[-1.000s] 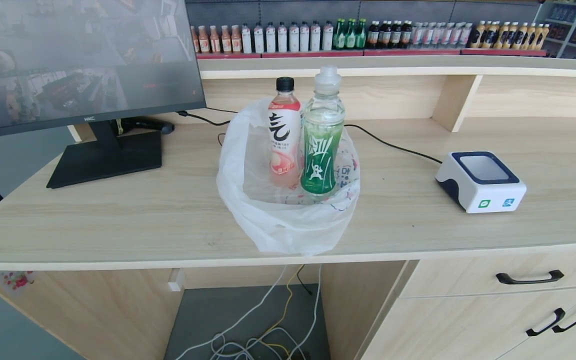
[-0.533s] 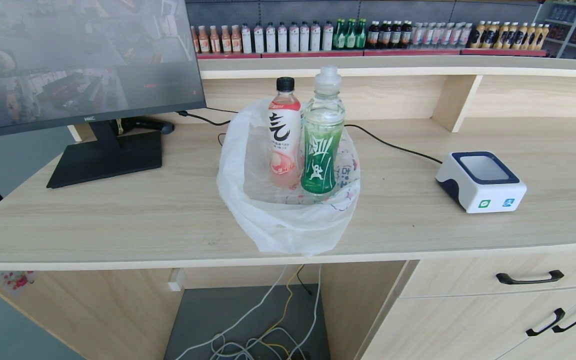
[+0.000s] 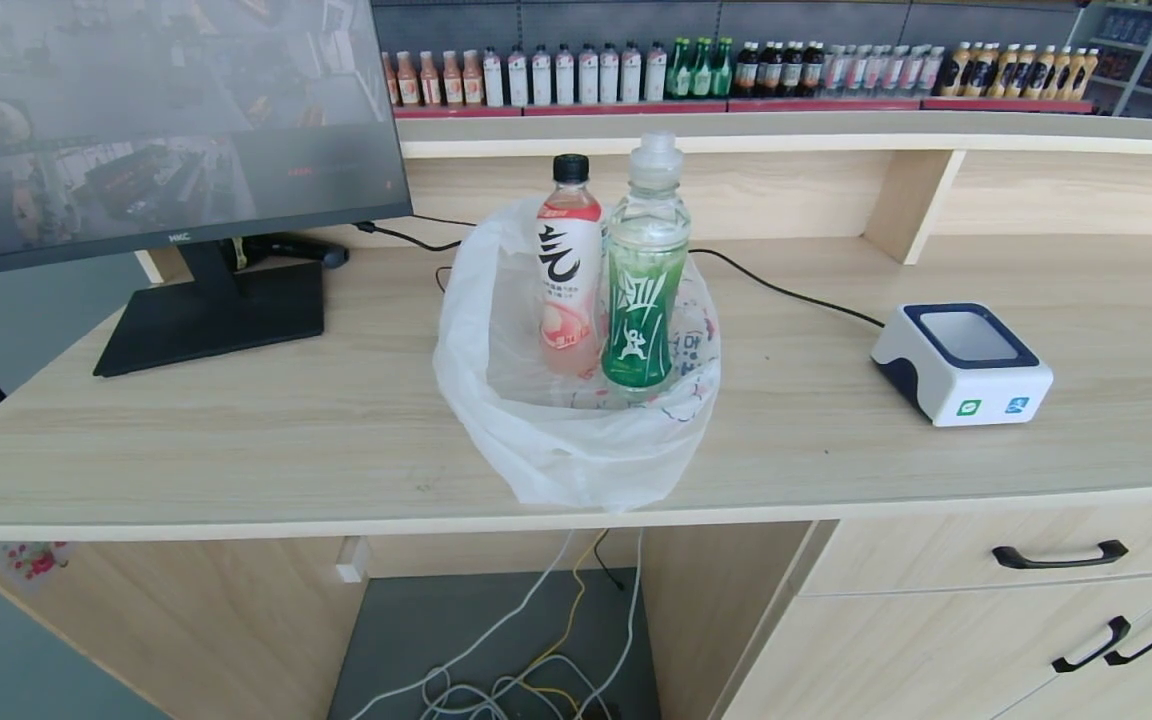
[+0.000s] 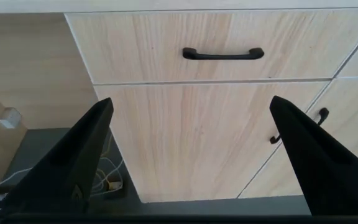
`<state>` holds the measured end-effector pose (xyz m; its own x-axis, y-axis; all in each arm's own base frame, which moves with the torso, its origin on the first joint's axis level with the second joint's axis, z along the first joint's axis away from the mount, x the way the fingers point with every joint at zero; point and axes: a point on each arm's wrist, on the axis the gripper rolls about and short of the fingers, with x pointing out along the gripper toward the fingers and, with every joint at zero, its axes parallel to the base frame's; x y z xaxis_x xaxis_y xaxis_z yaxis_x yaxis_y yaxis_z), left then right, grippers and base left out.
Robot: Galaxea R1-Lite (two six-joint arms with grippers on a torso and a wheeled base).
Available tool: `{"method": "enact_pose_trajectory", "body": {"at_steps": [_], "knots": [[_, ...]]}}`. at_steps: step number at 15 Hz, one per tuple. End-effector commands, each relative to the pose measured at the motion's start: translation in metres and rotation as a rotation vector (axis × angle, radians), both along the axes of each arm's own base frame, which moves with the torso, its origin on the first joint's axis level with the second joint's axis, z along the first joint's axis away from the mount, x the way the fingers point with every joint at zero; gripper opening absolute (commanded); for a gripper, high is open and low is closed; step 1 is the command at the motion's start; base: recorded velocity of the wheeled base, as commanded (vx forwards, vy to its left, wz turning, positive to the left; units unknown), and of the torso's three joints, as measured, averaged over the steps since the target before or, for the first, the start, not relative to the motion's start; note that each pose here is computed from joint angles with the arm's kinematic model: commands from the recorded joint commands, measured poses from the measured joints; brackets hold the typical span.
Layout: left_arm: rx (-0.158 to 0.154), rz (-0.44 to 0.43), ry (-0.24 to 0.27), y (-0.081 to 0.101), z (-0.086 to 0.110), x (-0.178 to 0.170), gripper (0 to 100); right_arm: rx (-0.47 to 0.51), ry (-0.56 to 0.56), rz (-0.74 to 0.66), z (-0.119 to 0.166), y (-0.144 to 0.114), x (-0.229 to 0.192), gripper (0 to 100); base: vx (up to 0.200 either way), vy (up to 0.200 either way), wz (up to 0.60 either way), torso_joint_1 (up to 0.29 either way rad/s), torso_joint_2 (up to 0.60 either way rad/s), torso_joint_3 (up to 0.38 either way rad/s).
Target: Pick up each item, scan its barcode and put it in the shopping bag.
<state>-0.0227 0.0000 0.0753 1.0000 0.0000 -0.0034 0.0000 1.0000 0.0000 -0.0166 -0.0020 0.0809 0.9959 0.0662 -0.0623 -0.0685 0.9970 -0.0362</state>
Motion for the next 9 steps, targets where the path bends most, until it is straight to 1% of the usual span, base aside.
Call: {"method": "enact_pose_trajectory", "body": {"at_steps": [1, 9], "knots": [[-0.006, 0.002, 0.000, 0.0000, 0.0000, 0.0000, 100, 0.008, 0.032, 0.006, -0.0034, 0.0003, 0.0011, 100, 0.000, 0.000, 0.00, 0.000, 0.00, 0.000], [-0.006, 0.002, 0.000, 0.0000, 0.0000, 0.0000, 100, 0.013, 0.031, 0.020, -0.0034, 0.0001, 0.0010, 100, 0.000, -0.200, 0.00, 0.005, 0.00, 0.004]]}}
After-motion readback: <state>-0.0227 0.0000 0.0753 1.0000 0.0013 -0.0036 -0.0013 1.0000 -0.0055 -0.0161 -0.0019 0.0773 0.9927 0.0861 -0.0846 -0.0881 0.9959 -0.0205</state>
